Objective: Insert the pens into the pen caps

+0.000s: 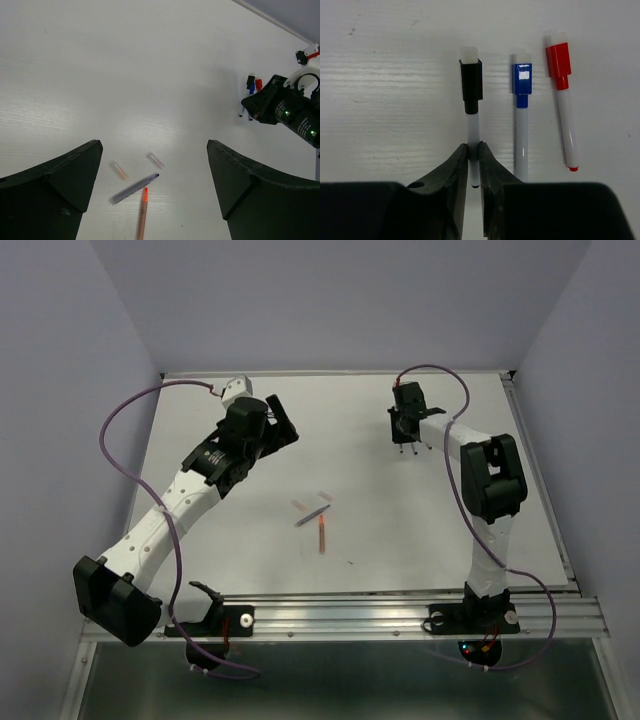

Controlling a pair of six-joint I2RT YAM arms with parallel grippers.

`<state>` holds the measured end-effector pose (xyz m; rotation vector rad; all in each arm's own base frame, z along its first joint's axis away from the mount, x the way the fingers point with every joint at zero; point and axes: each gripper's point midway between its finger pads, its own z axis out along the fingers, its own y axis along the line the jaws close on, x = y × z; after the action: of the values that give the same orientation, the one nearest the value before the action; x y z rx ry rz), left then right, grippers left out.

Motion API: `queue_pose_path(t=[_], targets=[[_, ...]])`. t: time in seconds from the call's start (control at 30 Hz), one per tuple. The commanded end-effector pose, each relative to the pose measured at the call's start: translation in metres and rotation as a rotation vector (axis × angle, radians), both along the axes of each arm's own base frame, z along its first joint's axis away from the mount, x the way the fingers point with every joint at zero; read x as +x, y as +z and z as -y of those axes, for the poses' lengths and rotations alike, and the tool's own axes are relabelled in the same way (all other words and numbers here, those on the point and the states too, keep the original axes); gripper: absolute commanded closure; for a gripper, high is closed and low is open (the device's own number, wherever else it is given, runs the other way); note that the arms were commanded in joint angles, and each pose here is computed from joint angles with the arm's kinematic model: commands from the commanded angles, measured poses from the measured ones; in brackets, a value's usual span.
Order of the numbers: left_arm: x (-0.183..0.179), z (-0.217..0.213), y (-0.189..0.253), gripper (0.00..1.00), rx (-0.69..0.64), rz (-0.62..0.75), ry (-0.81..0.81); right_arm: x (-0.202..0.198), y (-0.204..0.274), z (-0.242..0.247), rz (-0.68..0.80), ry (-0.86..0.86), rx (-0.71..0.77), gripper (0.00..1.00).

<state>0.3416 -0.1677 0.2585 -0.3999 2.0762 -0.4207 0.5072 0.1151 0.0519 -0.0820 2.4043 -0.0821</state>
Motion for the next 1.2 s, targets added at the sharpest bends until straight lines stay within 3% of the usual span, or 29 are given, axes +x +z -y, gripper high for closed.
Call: queue_pose_path(t=[0.0, 0.13, 0.17, 0.2, 0.3, 0.47, 0.57, 0.67, 0.8, 0.97, 1.17], targets=[[-0.007, -0.008, 0.003, 0.01, -0.022, 0.008, 0.026, 0.012, 0.018, 0.006, 0.033, -0.021, -0.008, 0.76], [-0.01, -0.007, -0.003, 0.01, -0.029, -0.009, 0.021, 0.011, 0.016, 0.01, 0.023, -0.044, -0.026, 0.7], [-0.01, -0.007, -0.002, 0.01, -0.033, -0.009, 0.019, 0.011, 0.017, 0.011, 0.022, -0.047, -0.03, 0.65], [-0.011, -0.007, -0.003, 0.01, -0.035, -0.011, 0.02, 0.011, 0.019, 0.011, 0.024, -0.049, -0.032, 0.52], [-0.014, -0.007, -0.004, 0.01, -0.047, -0.014, 0.021, 0.012, 0.031, 0.011, 0.045, -0.053, -0.018, 0.45], [-0.019, -0.006, -0.003, 0.01, -0.064, -0.009, 0.007, 0.008, 0.074, 0.001, 0.109, -0.015, 0.052, 0.42], [-0.022, -0.005, -0.008, 0.01, -0.071, -0.018, -0.005, 0.0, 0.101, -0.003, 0.152, -0.003, 0.094, 0.27], [-0.026, -0.003, -0.014, 0.01, -0.072, -0.032, -0.023, -0.014, 0.139, -0.002, 0.219, -0.011, 0.141, 0.02], [-0.034, 0.003, -0.026, 0.01, -0.061, -0.056, -0.089, -0.045, 0.191, 0.014, 0.336, -0.114, 0.207, 0.0], [-0.043, 0.013, -0.055, 0.01, -0.034, -0.107, -0.182, -0.091, 0.183, 0.035, 0.341, -0.22, 0.236, 0.0], [-0.067, 0.034, -0.1, 0.01, 0.017, -0.219, -0.353, -0.133, 0.161, 0.044, 0.31, -0.228, 0.256, 0.0]])
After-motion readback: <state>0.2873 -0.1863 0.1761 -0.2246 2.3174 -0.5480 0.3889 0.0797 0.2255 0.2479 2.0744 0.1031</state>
